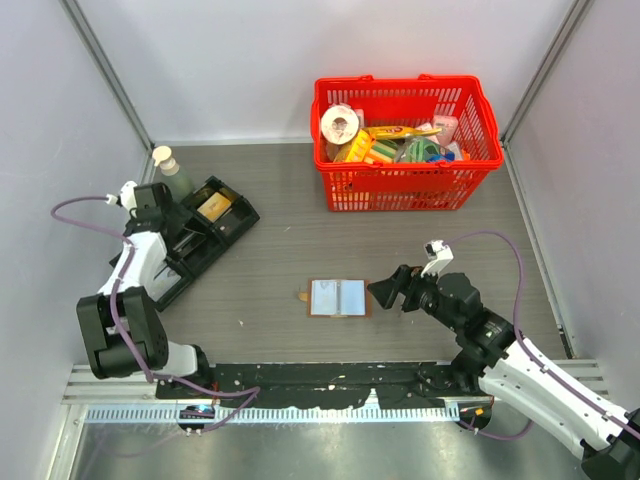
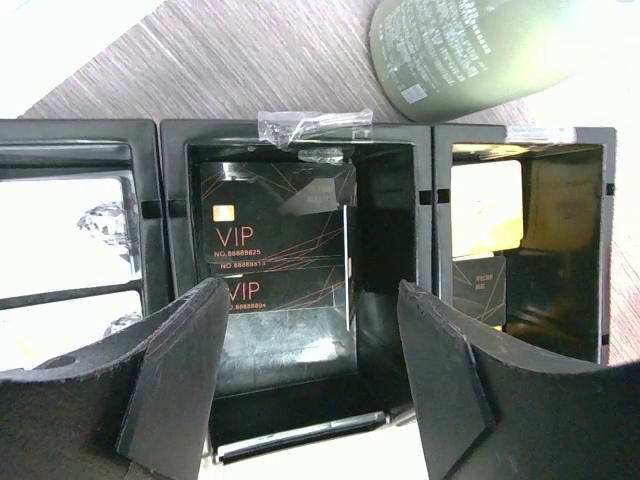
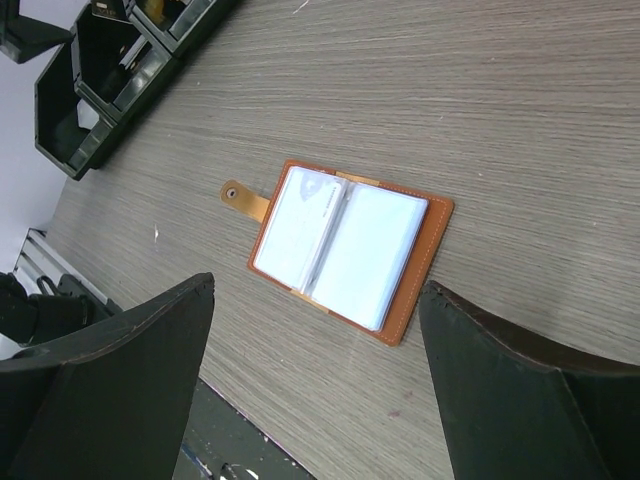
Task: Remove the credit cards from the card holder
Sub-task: Place the credit card in the storage box.
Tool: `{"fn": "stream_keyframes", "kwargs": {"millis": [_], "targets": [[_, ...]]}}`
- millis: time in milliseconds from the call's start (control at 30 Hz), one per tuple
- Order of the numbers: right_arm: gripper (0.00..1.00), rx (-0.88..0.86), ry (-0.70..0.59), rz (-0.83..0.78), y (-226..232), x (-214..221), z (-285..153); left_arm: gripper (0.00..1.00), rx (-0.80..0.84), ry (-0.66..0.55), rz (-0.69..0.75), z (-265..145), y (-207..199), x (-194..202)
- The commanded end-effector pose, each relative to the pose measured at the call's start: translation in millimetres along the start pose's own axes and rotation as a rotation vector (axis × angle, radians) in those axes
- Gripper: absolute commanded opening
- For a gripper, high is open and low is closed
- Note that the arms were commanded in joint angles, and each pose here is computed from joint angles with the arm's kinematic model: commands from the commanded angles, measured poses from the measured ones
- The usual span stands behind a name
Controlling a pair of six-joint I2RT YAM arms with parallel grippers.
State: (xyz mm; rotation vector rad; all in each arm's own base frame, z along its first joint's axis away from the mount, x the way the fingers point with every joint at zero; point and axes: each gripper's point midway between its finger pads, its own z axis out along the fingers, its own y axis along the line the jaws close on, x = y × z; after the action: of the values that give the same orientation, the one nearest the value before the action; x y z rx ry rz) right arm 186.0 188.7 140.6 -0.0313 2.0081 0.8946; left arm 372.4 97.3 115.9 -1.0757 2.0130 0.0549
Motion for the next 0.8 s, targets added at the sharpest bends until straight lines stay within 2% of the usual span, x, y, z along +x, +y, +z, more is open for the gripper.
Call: {"fn": "stream_keyframes", "kwargs": {"millis": [0,133,333,467,767], "targets": [[0.87,-0.046,0.0,-0.021,18,-14,-4,0.68,0.029,-0.046,0.047,-26,-8,-29],[0.86,-0.045,0.01,-0.018,19,-13,-2,0.56,0.141,-0.021,0.037,-31,-31,-28],[0.85,-0.042,0.014,-0.018,18,-12,0,0.46,0.221,0.035,0.022,-14,-54,-21],[0.84,-0.034,0.025,-0.021,15,-9,2,0.42,0.171,0.074,0.039,5,-49,-12],[0.84,-0.034,0.029,-0.03,14,-6,3,0.31,-0.051,0.112,0.051,18,3,15]]}}
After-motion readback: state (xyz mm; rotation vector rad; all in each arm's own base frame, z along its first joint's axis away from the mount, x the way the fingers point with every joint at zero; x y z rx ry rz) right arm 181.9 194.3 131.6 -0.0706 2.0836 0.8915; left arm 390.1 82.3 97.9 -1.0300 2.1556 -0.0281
